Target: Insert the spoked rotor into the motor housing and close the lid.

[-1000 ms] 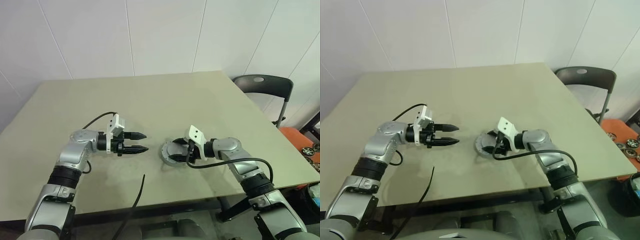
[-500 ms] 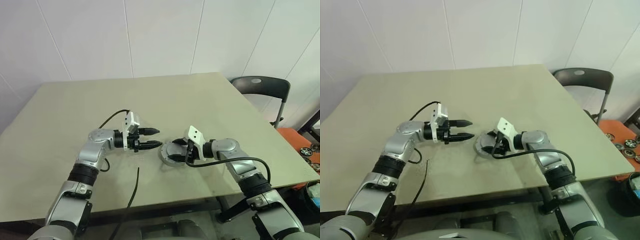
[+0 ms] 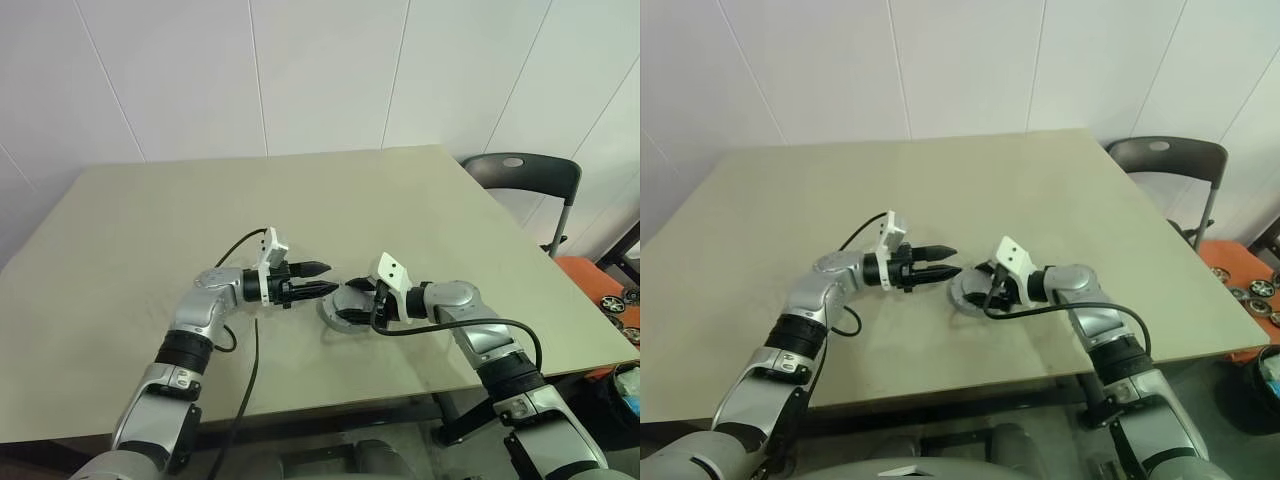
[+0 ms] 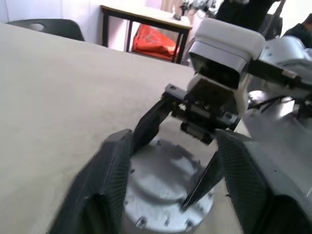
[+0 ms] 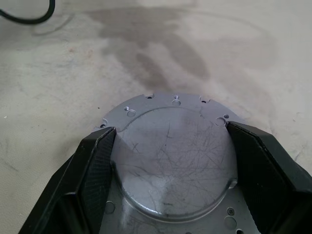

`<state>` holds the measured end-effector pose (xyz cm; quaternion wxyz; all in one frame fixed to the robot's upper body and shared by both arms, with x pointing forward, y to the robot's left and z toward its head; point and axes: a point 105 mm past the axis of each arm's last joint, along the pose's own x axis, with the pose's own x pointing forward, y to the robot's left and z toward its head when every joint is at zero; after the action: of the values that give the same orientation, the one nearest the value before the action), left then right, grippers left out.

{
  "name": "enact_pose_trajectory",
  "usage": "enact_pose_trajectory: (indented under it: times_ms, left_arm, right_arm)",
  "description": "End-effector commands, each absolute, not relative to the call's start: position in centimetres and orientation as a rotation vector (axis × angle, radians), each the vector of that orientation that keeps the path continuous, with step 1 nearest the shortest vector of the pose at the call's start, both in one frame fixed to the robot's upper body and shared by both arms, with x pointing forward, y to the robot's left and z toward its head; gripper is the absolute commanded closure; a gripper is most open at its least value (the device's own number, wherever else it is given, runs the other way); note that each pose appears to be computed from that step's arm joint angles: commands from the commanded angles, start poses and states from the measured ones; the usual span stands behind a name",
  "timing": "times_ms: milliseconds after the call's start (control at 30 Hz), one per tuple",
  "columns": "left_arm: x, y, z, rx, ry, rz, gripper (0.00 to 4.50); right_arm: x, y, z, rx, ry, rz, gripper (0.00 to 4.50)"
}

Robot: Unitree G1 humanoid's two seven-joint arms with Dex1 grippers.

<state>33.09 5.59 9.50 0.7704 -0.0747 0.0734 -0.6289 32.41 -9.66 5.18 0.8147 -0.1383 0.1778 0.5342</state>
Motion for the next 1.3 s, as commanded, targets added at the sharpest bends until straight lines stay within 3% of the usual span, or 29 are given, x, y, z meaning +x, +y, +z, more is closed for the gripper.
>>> enact_pose_trajectory:
  times_ms: [33, 167, 300, 567, 733, 1300]
  left_arm:
    - [33.4, 4.7, 9.8, -0.142, 0.157, -1.360, 2.95]
    - [33.6, 4.0, 9.3, -0.150, 0.177, -1.345, 2.95]
    - [32.1, 3.9, 9.2, -0.190, 0.232, -1.467, 2.95]
    - [34.5, 4.0, 8.6, -0.121, 0.182, -1.295, 2.95]
    - [34.8, 3.3, 7.9, -0.133, 0.205, -1.268, 4.47]
    - [32.6, 1.9, 5.8, -0.043, 0.268, -1.355, 4.47]
  right_arm:
    - [31.5, -11.3, 1.4, -0.301, 0.538, 1.094, 1.27]
    - [31.7, -11.7, 1.6, -0.299, 0.535, 1.083, 1.27]
    - [31.6, -12.0, 1.6, -0.294, 0.536, 1.071, 1.27]
    - [31.8, -11.3, 1.6, -0.290, 0.530, 1.060, 1.27]
    - [31.9, -11.3, 1.7, -0.291, 0.527, 1.057, 1.27]
    - [32.2, -11.8, 1.6, -0.305, 0.521, 1.024, 1.27]
